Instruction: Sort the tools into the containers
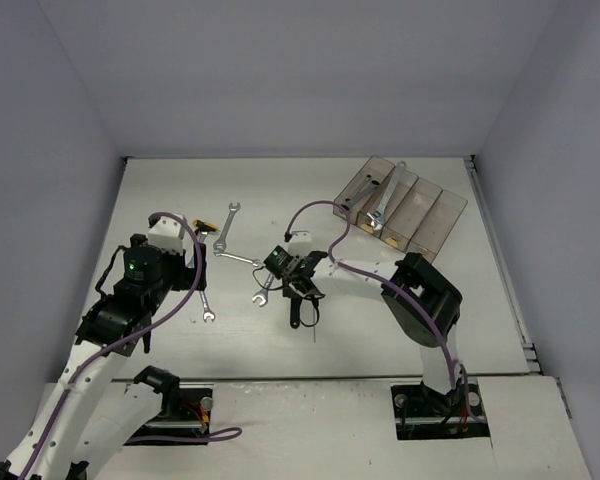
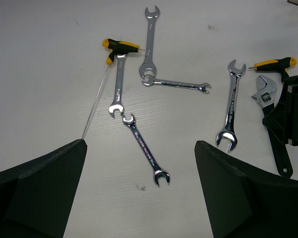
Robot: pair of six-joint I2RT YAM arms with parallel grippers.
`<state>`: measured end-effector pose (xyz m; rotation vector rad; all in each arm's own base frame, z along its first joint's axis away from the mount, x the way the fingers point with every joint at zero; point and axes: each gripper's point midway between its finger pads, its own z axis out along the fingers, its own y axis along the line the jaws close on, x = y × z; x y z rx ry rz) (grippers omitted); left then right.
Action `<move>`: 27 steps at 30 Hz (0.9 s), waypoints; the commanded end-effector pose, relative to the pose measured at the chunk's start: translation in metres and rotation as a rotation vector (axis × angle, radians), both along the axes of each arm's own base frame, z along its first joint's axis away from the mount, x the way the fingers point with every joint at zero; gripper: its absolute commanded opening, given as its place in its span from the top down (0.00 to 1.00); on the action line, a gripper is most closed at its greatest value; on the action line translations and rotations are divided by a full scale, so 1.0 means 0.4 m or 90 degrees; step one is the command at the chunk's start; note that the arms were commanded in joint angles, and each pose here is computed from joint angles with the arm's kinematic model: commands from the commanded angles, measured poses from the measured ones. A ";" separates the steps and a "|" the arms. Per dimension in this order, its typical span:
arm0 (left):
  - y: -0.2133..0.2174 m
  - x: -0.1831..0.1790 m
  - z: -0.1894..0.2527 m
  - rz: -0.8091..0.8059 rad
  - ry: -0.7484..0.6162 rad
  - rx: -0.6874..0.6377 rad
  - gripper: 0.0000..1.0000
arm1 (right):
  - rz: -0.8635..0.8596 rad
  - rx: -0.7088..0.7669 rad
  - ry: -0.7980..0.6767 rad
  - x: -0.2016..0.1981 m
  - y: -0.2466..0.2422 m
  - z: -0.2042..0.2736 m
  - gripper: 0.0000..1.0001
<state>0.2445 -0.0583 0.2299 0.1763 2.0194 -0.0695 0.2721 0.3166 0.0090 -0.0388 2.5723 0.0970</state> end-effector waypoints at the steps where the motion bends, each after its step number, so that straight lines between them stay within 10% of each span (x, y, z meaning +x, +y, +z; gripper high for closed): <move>1: -0.008 0.020 0.041 0.001 -0.038 -0.010 0.12 | 0.112 -0.075 0.163 -0.178 -0.083 -0.051 1.00; 11: -0.013 0.020 0.042 -0.005 -0.038 -0.009 0.12 | 0.255 -0.160 0.238 -0.258 -0.180 -0.018 0.98; 17: -0.012 0.021 0.040 -0.004 -0.036 -0.007 0.12 | 0.279 -0.149 0.269 -0.282 -0.177 -0.024 0.72; 27: -0.012 0.020 0.039 -0.004 -0.035 -0.005 0.12 | 0.282 -0.144 0.302 -0.305 -0.171 -0.047 0.72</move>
